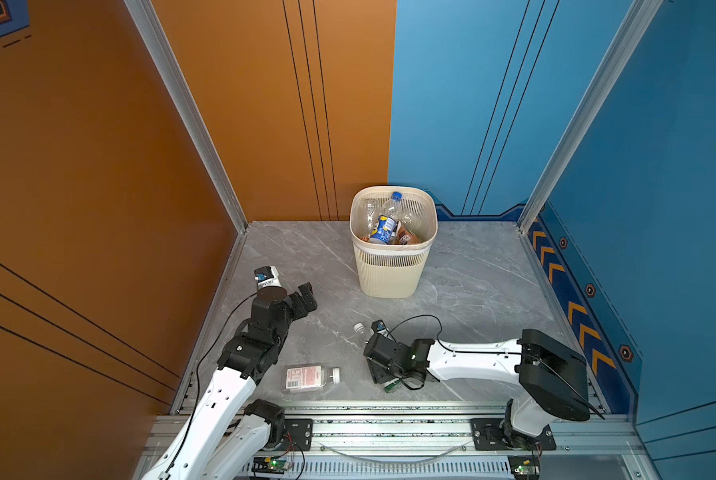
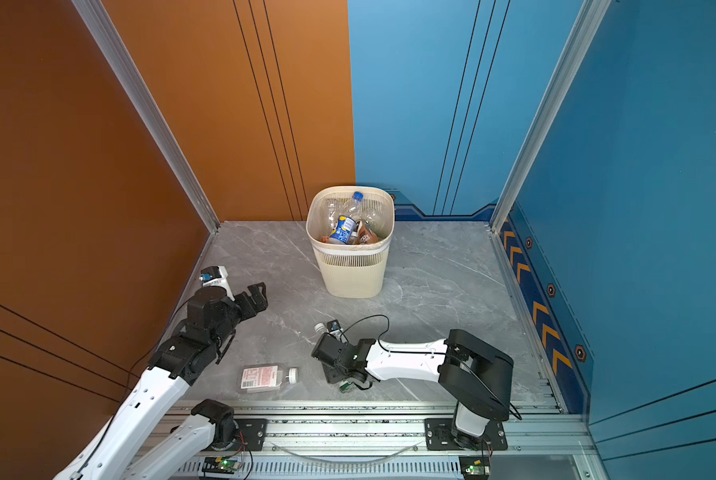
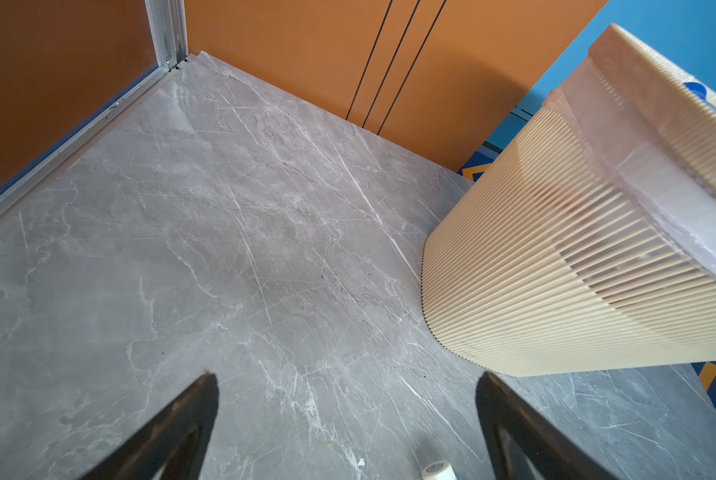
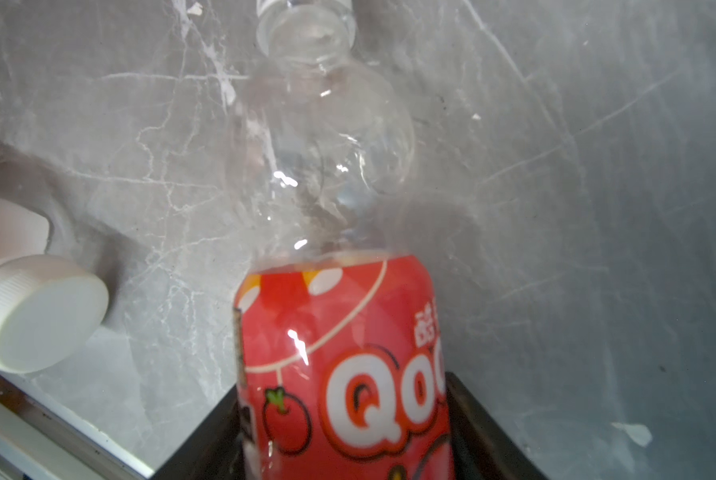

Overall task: Put the plastic bottles in the bin
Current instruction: 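Lower the right gripper onto the red Qoo bottle and close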

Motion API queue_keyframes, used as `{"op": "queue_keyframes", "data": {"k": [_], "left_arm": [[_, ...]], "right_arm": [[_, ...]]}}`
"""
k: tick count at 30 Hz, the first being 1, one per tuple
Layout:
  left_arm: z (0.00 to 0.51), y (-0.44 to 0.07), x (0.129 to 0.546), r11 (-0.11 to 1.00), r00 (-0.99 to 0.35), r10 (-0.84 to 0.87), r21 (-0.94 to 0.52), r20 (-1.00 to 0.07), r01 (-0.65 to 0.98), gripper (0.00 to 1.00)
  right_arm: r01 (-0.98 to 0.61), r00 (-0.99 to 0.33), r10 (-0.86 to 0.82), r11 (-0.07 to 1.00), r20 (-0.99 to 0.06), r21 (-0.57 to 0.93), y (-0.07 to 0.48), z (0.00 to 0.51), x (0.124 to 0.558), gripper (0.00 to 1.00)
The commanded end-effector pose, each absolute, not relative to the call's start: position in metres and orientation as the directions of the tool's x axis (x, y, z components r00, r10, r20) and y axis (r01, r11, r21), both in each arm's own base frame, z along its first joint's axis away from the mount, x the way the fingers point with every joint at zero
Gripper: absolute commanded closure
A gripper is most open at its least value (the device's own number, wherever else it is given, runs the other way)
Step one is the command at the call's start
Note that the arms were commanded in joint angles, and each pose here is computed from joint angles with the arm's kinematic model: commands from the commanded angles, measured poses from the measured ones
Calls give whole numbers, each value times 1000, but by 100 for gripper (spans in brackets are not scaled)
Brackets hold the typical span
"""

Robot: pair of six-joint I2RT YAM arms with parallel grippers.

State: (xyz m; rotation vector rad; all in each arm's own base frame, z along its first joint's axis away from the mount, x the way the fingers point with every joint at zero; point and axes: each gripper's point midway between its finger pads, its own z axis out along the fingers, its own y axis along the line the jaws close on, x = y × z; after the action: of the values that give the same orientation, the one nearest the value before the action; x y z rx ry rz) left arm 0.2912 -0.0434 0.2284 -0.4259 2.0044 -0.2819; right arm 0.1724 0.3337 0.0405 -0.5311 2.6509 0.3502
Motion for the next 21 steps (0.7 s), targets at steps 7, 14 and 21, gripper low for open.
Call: {"op": "queue_keyframes", "data": {"k": [7, 14, 21], "left_arm": [[215, -43, 290, 893, -440, -449, -409, -778, -187, 3], [210, -44, 293, 882, -441, -470, -431, -765, -192, 2], [206, -44, 296, 875, -447, -481, -441, -754, -198, 2]], "right_arm": [[-368, -841, -256, 916, -477, 157, 325, 53, 183, 45], [-289, -842, -151, 937, -518, 195, 301, 66, 191, 46], [-140, -802, 29, 962, -596, 235, 248, 90, 206, 46]]}}
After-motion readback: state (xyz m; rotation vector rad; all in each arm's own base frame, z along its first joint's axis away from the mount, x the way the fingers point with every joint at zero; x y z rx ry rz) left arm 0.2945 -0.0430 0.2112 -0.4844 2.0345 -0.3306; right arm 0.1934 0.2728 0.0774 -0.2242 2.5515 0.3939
